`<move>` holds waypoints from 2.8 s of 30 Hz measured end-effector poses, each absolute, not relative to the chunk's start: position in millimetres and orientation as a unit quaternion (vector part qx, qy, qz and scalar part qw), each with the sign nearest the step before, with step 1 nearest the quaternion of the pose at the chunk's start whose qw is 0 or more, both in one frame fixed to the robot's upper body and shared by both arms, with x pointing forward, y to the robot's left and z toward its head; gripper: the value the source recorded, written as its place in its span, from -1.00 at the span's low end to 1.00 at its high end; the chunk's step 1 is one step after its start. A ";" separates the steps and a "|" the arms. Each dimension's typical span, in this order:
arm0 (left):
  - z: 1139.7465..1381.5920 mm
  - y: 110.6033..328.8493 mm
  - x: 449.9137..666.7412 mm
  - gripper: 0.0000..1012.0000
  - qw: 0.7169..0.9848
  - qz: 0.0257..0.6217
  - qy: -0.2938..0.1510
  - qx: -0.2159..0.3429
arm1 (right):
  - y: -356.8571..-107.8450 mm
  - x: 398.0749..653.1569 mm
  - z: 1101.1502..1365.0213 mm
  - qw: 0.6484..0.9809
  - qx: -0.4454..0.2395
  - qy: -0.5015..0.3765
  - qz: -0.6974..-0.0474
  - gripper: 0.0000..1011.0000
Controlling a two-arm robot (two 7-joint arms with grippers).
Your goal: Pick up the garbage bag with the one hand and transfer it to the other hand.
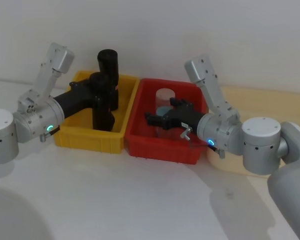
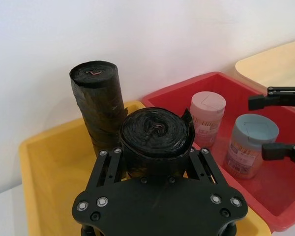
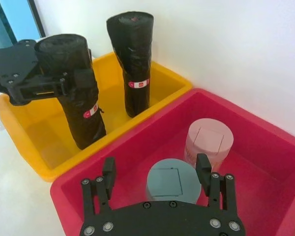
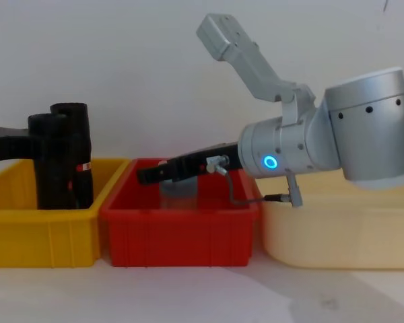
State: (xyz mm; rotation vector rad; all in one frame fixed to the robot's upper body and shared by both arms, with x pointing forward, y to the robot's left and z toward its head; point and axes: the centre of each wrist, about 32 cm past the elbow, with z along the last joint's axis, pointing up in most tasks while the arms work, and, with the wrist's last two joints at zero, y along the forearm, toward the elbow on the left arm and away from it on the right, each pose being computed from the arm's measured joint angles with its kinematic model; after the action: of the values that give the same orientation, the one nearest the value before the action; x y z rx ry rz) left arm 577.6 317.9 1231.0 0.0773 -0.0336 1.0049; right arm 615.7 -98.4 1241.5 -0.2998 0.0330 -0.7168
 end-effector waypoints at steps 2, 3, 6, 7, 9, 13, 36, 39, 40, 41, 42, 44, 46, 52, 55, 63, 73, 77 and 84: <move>1231.0 317.9 577.6 -0.01 0.876 0.481 -0.016 0.037 | -98.3 615.1 1242.6 0.926 -0.144 0.015 -0.349 0.98; 1231.0 317.9 577.6 0.00 0.876 0.481 -0.016 0.037 | -98.3 615.1 1242.6 0.926 -0.144 0.015 -0.349 0.98; 1231.0 317.9 577.6 -0.01 0.876 0.481 -0.016 0.037 | -98.4 614.8 1243.5 0.926 -0.144 0.014 -0.348 0.98; 1231.0 317.9 577.6 -0.01 0.876 0.481 -0.016 0.037 | -98.5 614.7 1243.6 0.926 -0.144 0.014 -0.348 0.98; 1231.0 317.9 577.6 -0.01 0.876 0.481 -0.016 0.037 | -98.9 614.8 1243.4 0.926 -0.145 0.014 -0.349 0.98; 1231.0 317.9 577.6 -0.01 0.876 0.481 -0.016 0.037 | -99.7 615.0 1243.1 0.925 -0.146 0.014 -0.349 0.98; 1231.0 317.9 577.6 -0.01 0.876 0.481 -0.016 0.037 | -109.4 622.3 1232.7 0.920 -0.153 0.026 -0.361 0.98; 1231.0 317.9 577.6 -0.01 0.876 0.481 -0.016 0.037 | -110.4 623.0 1231.6 0.920 -0.151 0.028 -0.361 0.98; 1231.0 317.9 577.6 -0.01 0.876 0.481 -0.016 0.037 | -110.5 623.2 1231.4 0.920 -0.151 0.029 -0.361 0.98; 1231.0 317.9 577.7 -0.01 0.876 0.481 -0.016 0.037 | -110.8 623.5 1231.1 0.920 -0.150 0.030 -0.361 0.98; 1231.0 317.9 577.6 -0.01 0.876 0.481 -0.016 0.037 | -110.9 623.6 1231.0 0.920 -0.150 0.030 -0.361 0.98; 1231.0 317.9 577.6 -0.01 0.876 0.481 -0.016 0.037 | -111.3 623.9 1230.5 0.920 -0.149 0.031 -0.361 0.98; 1231.0 317.9 577.6 -0.01 0.876 0.481 -0.016 0.037 | -111.6 624.1 1230.2 0.920 -0.149 0.032 -0.361 0.98; 1231.0 317.9 577.6 -0.01 0.876 0.481 -0.016 0.037 | -112.2 624.7 1229.6 0.920 -0.147 0.035 -0.361 0.98; 1231.0 317.9 577.6 -0.01 0.876 0.481 -0.016 0.037 | -112.5 624.9 1229.2 0.920 -0.147 0.036 -0.361 0.98; 1231.0 317.9 577.6 -0.01 0.876 0.481 -0.016 0.037 | -112.9 625.2 1228.7 0.920 -0.146 0.037 -0.361 0.69; 1231.0 317.9 577.6 -0.01 0.876 0.481 -0.016 0.037 | -113.0 625.3 1228.3 0.920 -0.145 0.038 -0.361 0.28; 1231.0 317.9 577.7 -0.01 0.876 0.481 -0.016 0.037 | -113.0 625.4 1228.3 0.920 -0.145 0.038 -0.361 0.28; 1231.6 318.0 577.5 -0.01 0.876 0.481 -0.017 0.037 | -113.1 625.4 1228.1 0.920 -0.145 0.038 -0.361 0.28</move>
State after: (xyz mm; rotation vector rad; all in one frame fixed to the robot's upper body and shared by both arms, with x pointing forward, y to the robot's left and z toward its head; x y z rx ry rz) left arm 577.5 318.0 1231.6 0.0780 -0.0363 1.0043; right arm 625.4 -113.1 1228.1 -0.2989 0.0789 -0.7414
